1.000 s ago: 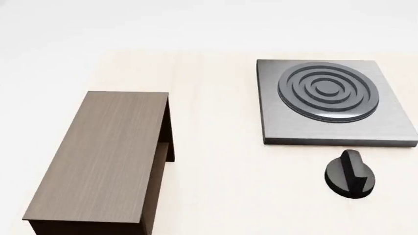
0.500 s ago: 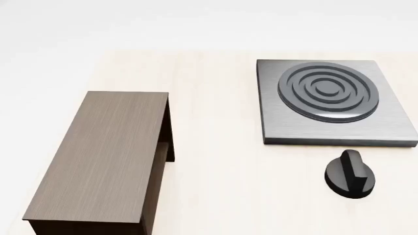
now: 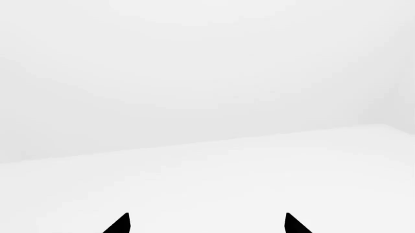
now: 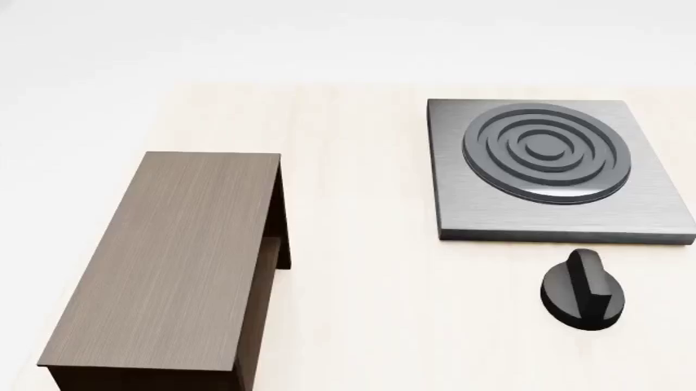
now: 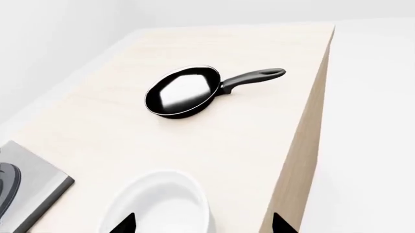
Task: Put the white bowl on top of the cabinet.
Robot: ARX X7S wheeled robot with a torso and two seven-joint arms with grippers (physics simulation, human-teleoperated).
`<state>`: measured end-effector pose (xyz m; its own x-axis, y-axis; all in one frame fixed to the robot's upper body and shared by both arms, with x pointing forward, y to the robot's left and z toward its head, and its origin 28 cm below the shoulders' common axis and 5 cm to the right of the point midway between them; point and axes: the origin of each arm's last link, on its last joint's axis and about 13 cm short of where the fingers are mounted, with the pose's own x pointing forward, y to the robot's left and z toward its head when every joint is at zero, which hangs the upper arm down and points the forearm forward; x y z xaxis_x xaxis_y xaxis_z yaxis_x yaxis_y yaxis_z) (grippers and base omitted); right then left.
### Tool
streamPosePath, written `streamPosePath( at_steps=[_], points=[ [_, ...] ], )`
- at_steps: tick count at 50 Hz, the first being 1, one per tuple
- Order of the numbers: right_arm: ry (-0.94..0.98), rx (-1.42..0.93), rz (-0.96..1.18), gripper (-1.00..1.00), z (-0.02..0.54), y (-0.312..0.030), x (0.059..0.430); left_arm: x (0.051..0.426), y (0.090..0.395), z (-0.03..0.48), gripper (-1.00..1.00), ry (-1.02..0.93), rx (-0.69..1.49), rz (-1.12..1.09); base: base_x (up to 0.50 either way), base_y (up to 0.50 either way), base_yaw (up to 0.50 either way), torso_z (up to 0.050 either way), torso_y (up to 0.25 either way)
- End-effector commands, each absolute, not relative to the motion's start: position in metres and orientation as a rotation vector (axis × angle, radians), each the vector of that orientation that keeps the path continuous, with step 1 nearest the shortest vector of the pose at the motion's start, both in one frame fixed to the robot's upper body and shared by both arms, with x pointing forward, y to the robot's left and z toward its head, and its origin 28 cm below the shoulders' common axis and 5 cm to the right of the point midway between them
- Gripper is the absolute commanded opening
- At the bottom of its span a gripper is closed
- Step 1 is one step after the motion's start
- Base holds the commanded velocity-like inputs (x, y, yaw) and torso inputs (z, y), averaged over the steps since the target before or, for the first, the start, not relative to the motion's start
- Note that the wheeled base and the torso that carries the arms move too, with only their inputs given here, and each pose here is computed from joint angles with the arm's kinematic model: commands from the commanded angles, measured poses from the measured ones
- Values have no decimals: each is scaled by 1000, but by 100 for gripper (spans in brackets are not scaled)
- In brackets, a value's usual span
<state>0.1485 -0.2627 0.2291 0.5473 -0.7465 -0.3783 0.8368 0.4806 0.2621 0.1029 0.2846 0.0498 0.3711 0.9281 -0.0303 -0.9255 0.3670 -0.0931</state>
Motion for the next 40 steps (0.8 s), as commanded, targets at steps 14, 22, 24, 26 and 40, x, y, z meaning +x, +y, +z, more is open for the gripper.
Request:
streamPosePath(
  at_steps=[14,22,24,26,40],
  points=[
    [275,420,-980,100,229,-266,176,104,287,51,100,-35,-140,1220,0,0,0,0,0],
    [292,414,-978,100,226,-266,185,104,287,51,100,-34,-139,1222,0,0,0,0,0],
    [297,412,-976,100,226,-267,187,104,287,51,100,-34,-138,1222,0,0,0,0,0],
    [299,410,-977,100,225,-267,189,104,287,51,100,-33,-137,1222,0,0,0,0,0],
    [334,411,-991,100,217,-272,203,105,287,50,100,-32,-131,1222,0,0,0,0,0]
  ],
)
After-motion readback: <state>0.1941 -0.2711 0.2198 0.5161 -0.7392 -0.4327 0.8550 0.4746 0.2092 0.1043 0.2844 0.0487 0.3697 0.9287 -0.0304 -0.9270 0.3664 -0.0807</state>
